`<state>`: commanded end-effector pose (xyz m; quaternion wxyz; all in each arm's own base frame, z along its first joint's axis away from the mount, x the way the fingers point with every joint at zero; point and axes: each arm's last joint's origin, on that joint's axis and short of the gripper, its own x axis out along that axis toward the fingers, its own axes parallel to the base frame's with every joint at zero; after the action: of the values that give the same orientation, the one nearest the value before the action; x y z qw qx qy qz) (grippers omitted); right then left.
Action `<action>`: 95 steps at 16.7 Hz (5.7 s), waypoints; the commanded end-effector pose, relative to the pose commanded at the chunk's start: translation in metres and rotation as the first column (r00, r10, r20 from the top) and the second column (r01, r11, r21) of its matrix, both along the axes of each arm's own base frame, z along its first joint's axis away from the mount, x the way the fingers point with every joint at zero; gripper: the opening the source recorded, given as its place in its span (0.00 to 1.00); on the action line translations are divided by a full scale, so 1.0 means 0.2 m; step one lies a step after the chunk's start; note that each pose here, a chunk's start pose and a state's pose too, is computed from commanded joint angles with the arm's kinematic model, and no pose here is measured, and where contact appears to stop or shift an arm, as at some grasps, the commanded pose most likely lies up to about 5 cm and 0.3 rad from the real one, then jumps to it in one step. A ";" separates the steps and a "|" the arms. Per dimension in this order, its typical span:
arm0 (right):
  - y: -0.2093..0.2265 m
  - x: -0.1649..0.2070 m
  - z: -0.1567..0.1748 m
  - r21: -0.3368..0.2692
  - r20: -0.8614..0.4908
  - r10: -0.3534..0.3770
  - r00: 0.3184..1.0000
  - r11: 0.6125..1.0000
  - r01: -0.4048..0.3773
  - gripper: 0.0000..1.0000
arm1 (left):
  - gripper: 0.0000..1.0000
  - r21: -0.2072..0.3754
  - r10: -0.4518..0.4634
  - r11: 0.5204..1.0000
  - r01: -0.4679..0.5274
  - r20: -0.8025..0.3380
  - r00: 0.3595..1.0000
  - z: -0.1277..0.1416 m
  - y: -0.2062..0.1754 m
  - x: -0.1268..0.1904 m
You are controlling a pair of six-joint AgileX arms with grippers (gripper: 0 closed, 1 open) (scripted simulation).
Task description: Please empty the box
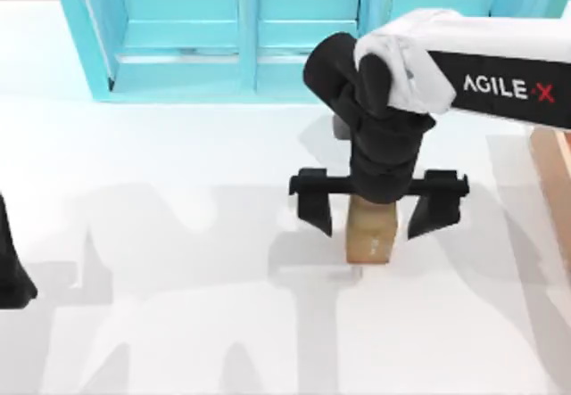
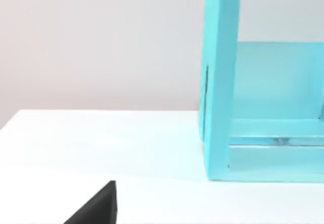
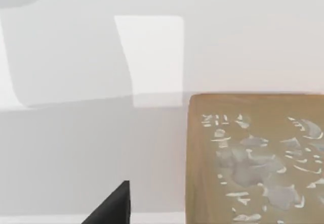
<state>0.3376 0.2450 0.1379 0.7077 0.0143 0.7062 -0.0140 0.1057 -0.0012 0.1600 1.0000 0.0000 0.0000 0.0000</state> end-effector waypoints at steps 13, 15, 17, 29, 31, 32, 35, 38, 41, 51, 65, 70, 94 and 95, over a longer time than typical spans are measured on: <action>0.00 0.01 0.33 -0.006 -0.009 -0.001 1.000 1.000 0.001 1.00 | 1.00 0.000 0.000 1.000 0.000 0.000 1.000 0.00 0.00 0.00; 0.00 0.00 0.40 0.000 -0.001 -0.002 1.000 1.000 0.002 1.00 | 1.00 0.000 0.000 1.000 0.000 0.000 1.000 0.00 0.00 0.00; 0.00 0.00 0.40 0.000 0.000 -0.002 1.000 1.000 0.002 1.00 | 1.00 0.000 0.000 1.000 0.000 0.000 1.000 0.00 0.00 0.00; -0.84 0.29 0.49 -0.001 -0.008 0.012 1.000 1.000 -0.012 1.00 | 1.00 0.000 0.000 1.000 0.000 0.000 1.000 0.00 0.00 0.00; -1.17 0.29 0.51 0.002 -0.014 0.017 1.000 1.000 -0.016 1.00 | 1.00 0.000 0.000 1.000 0.000 0.000 1.000 0.00 0.00 0.00; -1.33 0.27 0.53 0.003 -0.015 0.018 1.000 1.000 -0.018 1.00 | 1.00 0.000 0.000 1.000 0.000 0.000 1.000 0.00 0.00 0.00; -1.67 0.18 0.57 0.005 -0.009 0.017 1.000 1.000 -0.017 1.00 | 1.00 0.000 0.000 1.000 0.000 0.000 1.000 0.00 0.00 0.00; -1.83 0.11 0.60 0.004 -0.003 0.016 1.000 1.000 -0.016 1.00 | 1.00 0.000 0.000 1.000 0.000 0.000 1.000 0.00 0.00 0.00; -1.84 0.10 0.61 0.004 -0.002 0.016 1.000 1.000 -0.016 1.00 | 1.00 0.000 0.000 1.000 0.000 0.000 1.000 0.00 0.00 0.00; -1.85 0.13 0.29 0.005 -0.003 0.016 1.000 1.000 -0.016 1.00 | 1.00 0.000 0.000 1.000 0.000 0.000 1.000 0.00 0.00 0.00; -1.84 0.10 0.11 0.004 -0.002 0.016 1.000 1.000 -0.016 0.55 | 1.00 0.000 0.000 1.000 0.000 0.000 1.000 0.00 0.00 0.00; -1.84 0.10 0.11 0.004 -0.002 0.016 1.000 1.000 -0.016 0.17 | 1.00 0.000 0.000 1.000 0.000 0.000 1.000 0.00 0.00 0.00; -1.92 0.07 0.79 0.064 0.089 -0.040 0.995 0.997 0.034 0.00 | 1.00 0.000 0.000 1.000 0.000 0.000 1.000 0.00 0.00 0.00; -1.89 0.07 0.79 0.046 0.064 -0.027 0.998 0.999 0.024 0.00 | 1.00 0.000 0.000 1.000 0.000 0.000 1.000 0.00 0.00 0.00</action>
<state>0.3522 -0.1338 0.2965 0.7295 0.0398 0.6828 -0.0065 0.1057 -0.0012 0.1600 1.0000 0.0000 0.0000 0.0000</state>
